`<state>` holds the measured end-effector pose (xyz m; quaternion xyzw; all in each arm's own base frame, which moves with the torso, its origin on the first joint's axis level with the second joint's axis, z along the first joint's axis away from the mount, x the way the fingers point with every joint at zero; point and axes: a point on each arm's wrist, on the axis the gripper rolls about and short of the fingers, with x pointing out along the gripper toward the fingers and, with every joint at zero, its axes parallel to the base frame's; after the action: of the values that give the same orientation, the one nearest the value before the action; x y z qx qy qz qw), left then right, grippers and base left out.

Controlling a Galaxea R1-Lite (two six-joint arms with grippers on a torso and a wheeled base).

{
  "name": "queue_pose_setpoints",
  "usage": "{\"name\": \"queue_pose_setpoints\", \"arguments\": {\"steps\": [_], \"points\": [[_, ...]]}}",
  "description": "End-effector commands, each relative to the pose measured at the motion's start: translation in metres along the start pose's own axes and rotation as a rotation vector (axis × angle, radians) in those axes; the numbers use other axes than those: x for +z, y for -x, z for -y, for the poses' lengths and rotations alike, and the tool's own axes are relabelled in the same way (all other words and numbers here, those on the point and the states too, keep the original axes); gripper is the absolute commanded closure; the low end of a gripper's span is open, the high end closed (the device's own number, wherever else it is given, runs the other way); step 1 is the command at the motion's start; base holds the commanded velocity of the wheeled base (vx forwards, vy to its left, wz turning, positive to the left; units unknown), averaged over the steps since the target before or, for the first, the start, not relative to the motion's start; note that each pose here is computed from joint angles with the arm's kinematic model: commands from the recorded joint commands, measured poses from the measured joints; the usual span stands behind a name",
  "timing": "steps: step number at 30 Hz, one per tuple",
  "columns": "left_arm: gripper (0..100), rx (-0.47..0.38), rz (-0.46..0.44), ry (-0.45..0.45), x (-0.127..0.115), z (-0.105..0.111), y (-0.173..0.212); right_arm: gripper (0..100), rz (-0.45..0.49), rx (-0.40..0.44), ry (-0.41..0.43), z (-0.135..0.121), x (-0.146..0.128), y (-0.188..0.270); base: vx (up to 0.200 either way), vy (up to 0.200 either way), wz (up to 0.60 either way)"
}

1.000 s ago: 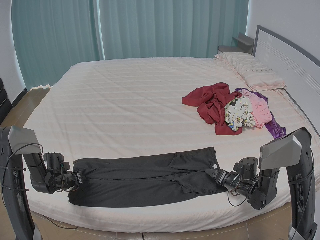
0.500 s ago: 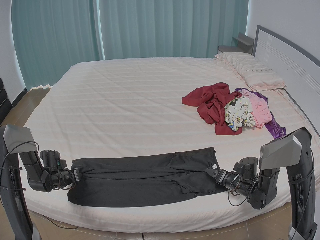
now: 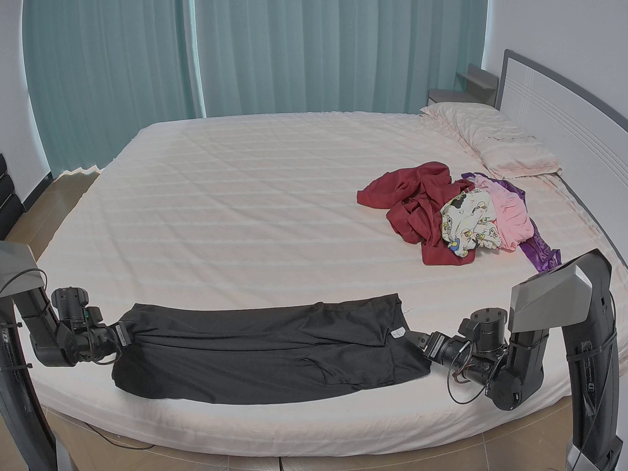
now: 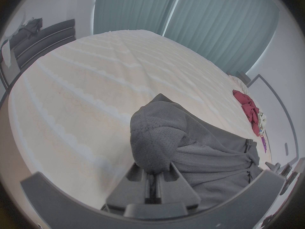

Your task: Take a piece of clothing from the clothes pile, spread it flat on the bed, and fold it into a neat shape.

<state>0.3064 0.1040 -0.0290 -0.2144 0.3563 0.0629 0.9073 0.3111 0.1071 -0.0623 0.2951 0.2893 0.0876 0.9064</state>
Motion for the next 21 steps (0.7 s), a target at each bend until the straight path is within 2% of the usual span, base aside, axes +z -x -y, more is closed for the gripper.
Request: {"name": "queue_pose_setpoints", "arguments": {"steps": [1,4,5,7,8,10,12,16,21], "points": [[100,0.017,0.076,0.063,0.031,-0.026,0.025,0,0.0,-0.001,-0.002,0.001,0.0,0.0,0.0,0.0,0.0],[100,0.038,0.091,0.092,0.041,-0.039,0.033,0,0.001,-0.002,-0.002,0.001,0.0,0.0,0.0,0.0,0.0],[100,0.068,0.109,0.126,0.052,-0.054,0.042,0,-0.001,0.0,-0.002,0.001,0.0,0.0,0.0,0.0,0.0],[100,0.082,0.114,0.141,0.056,-0.06,0.045,0,-0.001,0.0,-0.002,0.001,0.0,0.0,0.0,0.0,0.0],[100,0.111,0.127,0.17,0.064,-0.074,0.051,0,-0.001,0.0,-0.002,0.001,0.0,0.0,0.0,0.0,0.0],[100,0.136,0.132,0.198,0.071,-0.086,0.057,0,0.001,0.0,-0.003,0.001,0.0,0.0,0.0,0.0,0.0],[100,0.148,0.127,0.214,0.074,-0.09,0.061,0,0.001,0.0,-0.003,0.001,0.0,0.0,0.0,0.0,0.0],[100,0.148,0.093,0.226,0.073,-0.079,0.076,0,0.001,0.0,-0.003,0.001,0.0,0.0,0.0,0.0,0.0],[100,0.128,0.005,0.177,0.071,-0.028,0.093,0,0.001,0.0,-0.003,0.001,0.0,0.0,0.0,0.0,0.0]]}}
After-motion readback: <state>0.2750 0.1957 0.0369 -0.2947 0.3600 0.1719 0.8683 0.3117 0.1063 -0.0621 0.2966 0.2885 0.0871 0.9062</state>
